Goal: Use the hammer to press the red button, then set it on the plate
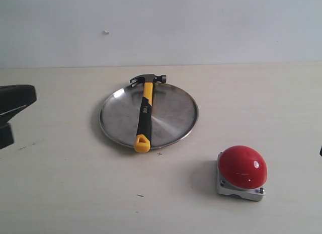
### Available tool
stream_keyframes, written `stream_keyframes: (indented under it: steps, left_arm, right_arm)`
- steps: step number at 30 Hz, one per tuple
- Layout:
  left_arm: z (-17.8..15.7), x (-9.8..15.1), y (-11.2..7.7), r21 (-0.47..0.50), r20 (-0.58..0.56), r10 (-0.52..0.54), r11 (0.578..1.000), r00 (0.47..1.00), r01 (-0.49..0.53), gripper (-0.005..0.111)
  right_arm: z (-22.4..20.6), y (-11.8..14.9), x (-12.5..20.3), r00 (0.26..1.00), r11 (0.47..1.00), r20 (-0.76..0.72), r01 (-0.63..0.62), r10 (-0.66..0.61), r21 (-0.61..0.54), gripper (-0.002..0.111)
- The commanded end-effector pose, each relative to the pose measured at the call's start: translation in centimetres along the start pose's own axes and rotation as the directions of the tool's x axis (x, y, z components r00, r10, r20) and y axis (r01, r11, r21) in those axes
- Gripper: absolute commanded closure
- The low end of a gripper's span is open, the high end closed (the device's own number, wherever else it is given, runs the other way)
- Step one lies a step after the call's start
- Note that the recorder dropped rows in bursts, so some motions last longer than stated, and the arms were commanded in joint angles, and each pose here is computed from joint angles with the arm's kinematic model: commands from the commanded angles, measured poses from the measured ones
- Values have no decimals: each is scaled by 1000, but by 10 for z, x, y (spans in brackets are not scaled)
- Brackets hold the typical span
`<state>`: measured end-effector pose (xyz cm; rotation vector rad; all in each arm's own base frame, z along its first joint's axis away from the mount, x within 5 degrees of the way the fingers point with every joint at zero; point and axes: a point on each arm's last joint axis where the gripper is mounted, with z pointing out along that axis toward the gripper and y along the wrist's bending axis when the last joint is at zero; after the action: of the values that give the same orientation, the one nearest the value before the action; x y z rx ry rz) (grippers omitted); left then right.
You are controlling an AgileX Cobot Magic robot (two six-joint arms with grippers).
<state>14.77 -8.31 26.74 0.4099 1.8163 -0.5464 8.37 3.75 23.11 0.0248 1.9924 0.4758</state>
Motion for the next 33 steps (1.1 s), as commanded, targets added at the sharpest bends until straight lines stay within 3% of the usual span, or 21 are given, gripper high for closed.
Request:
stream_keyframes:
  steps: [1, 8, 17, 20, 33]
  left_arm:
    - [-33, 6, -6, 12, 115, -1, 1000, 993, 0, 107]
    - [-74, 34, -3, -52, 266, 12, 999, 964, 2, 107]
    - [-76, 71, 13, -197, 357, -40, 973, 933, 117, 107]
    - [-79, 71, 18, -274, 377, -15, 953, 926, 127, 107]
    - [-98, 72, 17, -435, 411, 171, 900, 895, 28, 107]
  right_arm:
    - [0, 0, 0, 1000, 1000, 7, 5, -5, -9, 108]
    - [0, 0, 0, 1000, 1000, 7, 5, -5, -10, 108]
    - [0, 0, 0, 1000, 1000, 7, 5, -5, -10, 108]
    - [0, 0, 0, 1000, 1000, 7, 5, -5, -10, 108]
    - [0, 0, 0, 1000, 1000, 7, 5, -5, -10, 108]
